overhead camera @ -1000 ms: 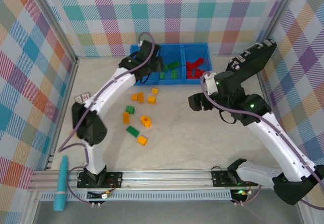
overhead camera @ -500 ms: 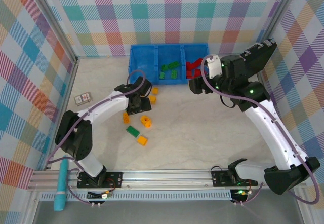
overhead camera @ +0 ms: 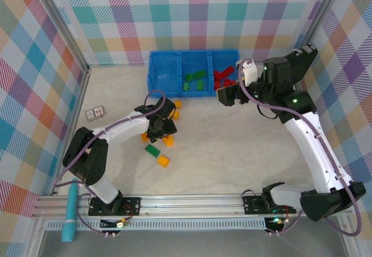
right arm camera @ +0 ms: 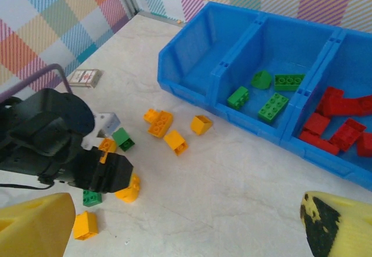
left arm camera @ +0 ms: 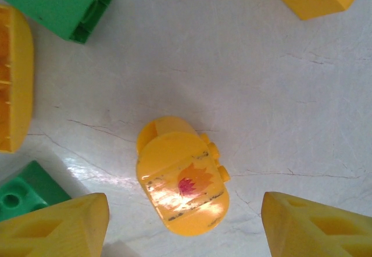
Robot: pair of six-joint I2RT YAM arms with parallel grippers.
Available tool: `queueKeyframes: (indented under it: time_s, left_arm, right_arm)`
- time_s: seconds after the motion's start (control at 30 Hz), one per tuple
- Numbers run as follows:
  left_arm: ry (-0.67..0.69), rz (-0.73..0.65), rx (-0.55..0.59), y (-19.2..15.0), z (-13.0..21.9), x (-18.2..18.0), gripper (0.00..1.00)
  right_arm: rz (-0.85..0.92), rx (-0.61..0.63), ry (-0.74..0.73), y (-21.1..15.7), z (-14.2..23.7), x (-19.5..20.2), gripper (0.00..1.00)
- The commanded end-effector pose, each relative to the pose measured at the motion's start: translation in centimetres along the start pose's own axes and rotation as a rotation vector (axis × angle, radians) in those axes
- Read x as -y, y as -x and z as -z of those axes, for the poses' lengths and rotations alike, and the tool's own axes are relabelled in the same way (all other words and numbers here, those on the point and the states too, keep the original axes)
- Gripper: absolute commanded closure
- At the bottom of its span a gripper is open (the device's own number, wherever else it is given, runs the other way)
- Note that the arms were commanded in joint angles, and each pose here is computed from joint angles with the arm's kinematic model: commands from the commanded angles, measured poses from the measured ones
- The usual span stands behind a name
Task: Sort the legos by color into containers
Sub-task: Pick up the lego from the center of the table.
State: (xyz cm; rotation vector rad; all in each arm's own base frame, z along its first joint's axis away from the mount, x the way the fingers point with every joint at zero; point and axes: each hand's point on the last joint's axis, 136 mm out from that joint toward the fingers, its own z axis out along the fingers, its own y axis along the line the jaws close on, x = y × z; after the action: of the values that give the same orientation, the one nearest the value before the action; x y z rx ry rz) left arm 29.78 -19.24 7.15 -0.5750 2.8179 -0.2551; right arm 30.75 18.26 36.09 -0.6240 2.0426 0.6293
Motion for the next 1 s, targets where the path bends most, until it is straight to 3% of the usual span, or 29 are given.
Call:
queueKeyframes:
  time_s: [0.0,0.2,0.33,0.5,0.73,0.97]
  left_arm:
    - [0.013,0.022,-0.025,-1.1,-1.1,0.2,0.30]
    - [0.070,0.001,-0.035,-2.1,-2.7,-0.7,0.30]
    - [0.098,-0.001,-0.043,-2.7,-3.9,-1.5,0.31]
    - [0.105,-0.007,-0.051,-3.0,-5.1,-1.4,0.35]
    - [0.107,-0.003,-0.054,-3.2,-6.2,-1.4,0.54]
    - [0.093,-0.041,-0.021,-1.9,-5.2,-0.2,0.73]
  right_arm:
    - [0.022,0.022,0.044,0.8,1.1,-0.5,0.01]
    - [-0.010,0.065,0.018,1.6,2.2,0.8,0.01]
    - [-0.032,0.107,0.089,2.8,3.6,-0.1,0.01]
    - [-0.086,0.061,0.180,3.4,3.8,-1.0,0.01]
    - [-0.093,0.033,0.095,3.1,3.5,0.5,0.01]
    - [-0.070,-0.010,-0.069,2.6,3.8,3.1,0.01]
